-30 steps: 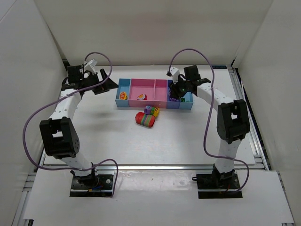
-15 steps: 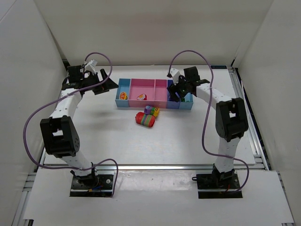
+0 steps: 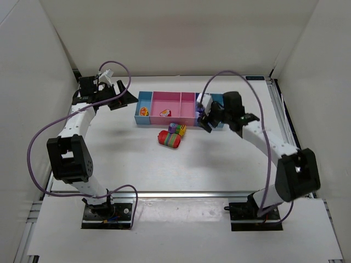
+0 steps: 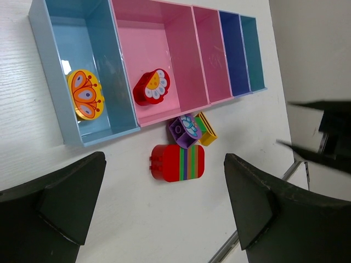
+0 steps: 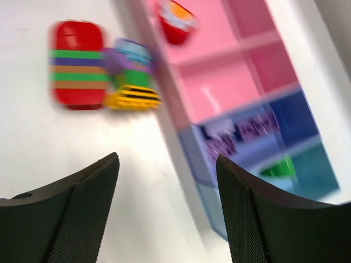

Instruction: Sort the legos into containers by color

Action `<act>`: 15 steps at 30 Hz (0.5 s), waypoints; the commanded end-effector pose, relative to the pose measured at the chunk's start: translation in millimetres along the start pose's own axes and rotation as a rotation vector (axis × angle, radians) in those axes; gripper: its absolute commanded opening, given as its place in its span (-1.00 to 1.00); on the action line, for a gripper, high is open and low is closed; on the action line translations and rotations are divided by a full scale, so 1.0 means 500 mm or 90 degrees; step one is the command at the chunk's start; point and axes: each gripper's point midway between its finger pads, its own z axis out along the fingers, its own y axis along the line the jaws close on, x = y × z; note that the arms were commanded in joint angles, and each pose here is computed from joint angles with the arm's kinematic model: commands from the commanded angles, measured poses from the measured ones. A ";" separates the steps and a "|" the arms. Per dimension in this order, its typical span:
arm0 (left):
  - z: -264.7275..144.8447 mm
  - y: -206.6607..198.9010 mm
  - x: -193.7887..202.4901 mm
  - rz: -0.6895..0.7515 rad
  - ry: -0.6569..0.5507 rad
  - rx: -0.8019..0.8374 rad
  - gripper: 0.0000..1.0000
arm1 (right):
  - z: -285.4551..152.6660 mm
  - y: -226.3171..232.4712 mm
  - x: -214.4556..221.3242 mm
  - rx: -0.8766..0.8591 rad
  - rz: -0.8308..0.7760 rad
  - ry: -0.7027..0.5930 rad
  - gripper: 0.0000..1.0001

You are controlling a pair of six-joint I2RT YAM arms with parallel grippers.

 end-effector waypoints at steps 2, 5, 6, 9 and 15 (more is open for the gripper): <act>-0.007 -0.017 -0.012 0.015 -0.016 -0.001 0.99 | 0.028 0.141 0.024 -0.064 -0.146 -0.041 0.46; -0.005 -0.012 -0.013 0.014 -0.016 -0.006 0.99 | 0.058 0.187 0.054 -0.024 -0.212 -0.041 0.45; -0.004 -0.012 -0.013 0.015 -0.015 -0.006 0.99 | 0.066 0.190 0.060 -0.011 -0.219 -0.035 0.42; -0.003 -0.007 -0.013 0.016 -0.013 -0.011 0.99 | 0.100 0.192 0.080 0.033 -0.218 -0.007 0.36; 0.001 0.000 -0.008 0.011 -0.007 -0.016 0.99 | 0.133 0.178 0.091 0.067 -0.233 0.001 0.37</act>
